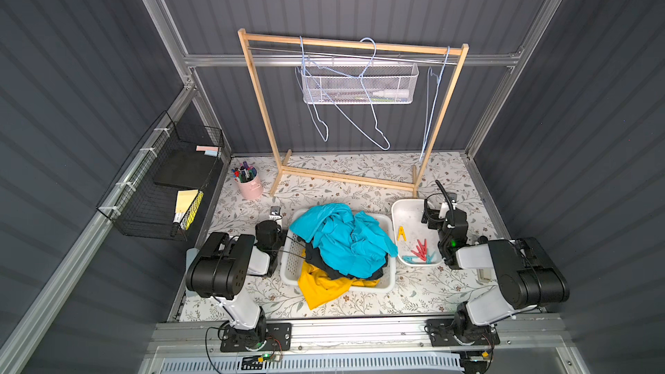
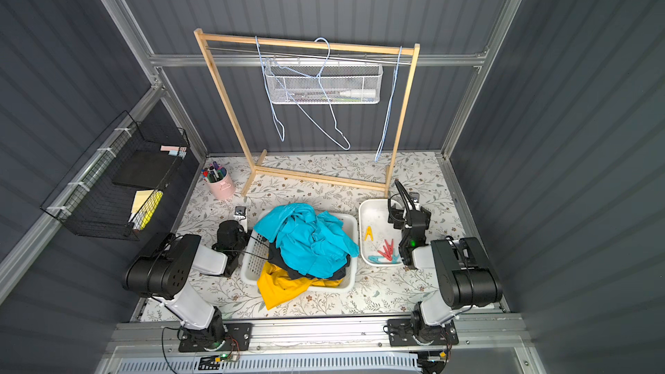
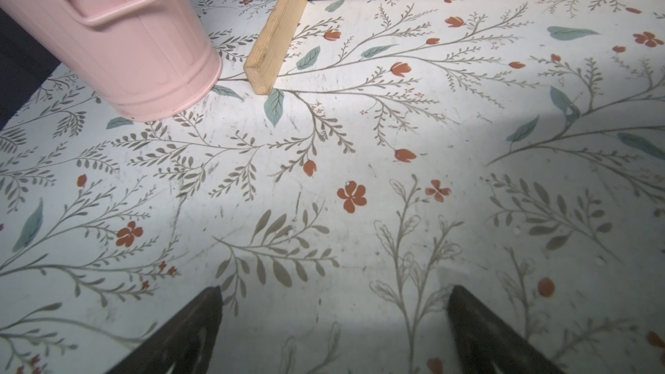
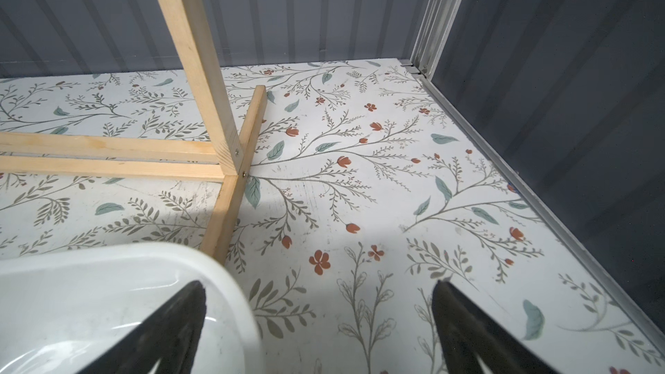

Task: Remove the clothespins securing t-shirts to the hanger
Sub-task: Reset both arms

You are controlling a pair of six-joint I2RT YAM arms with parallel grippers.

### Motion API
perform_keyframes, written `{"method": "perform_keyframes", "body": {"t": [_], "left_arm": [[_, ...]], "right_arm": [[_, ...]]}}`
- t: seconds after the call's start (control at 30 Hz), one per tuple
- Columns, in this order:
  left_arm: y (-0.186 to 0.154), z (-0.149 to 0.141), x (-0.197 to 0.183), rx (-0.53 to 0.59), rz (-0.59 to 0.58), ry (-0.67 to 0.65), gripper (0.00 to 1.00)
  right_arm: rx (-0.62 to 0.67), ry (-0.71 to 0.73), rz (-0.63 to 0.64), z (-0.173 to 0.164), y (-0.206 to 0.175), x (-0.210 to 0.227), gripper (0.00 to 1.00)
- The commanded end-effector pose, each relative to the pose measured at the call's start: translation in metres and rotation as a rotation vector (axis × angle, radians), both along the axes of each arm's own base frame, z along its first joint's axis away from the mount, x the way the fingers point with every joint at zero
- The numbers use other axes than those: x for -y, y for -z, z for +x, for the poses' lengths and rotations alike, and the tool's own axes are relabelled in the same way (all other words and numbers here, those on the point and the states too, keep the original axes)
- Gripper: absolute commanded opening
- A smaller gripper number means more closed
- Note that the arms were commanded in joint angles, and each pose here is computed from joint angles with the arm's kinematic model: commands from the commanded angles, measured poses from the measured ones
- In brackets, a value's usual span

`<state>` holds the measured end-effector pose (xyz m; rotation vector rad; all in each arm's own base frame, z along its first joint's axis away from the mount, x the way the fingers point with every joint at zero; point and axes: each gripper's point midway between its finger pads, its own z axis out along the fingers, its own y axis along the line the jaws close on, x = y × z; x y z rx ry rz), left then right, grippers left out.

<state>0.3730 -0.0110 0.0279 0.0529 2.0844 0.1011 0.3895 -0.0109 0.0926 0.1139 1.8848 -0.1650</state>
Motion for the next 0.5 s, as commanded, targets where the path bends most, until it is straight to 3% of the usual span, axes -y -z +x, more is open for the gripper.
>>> {"method": "perform_keyframes", "body": {"t": [0.0, 0.47], "left_arm": [[0.0140, -0.0056, -0.0023, -0.060, -0.002, -0.010, 1.00], [0.0147, -0.0037, -0.0018, -0.069, -0.018, -0.001, 1.00]], "right_arm": [[0.014, -0.004, 0.011, 0.0050, -0.0053, -0.0007, 0.99], [0.014, -0.005, 0.011, 0.0050, -0.0055, -0.0005, 0.99]]}}
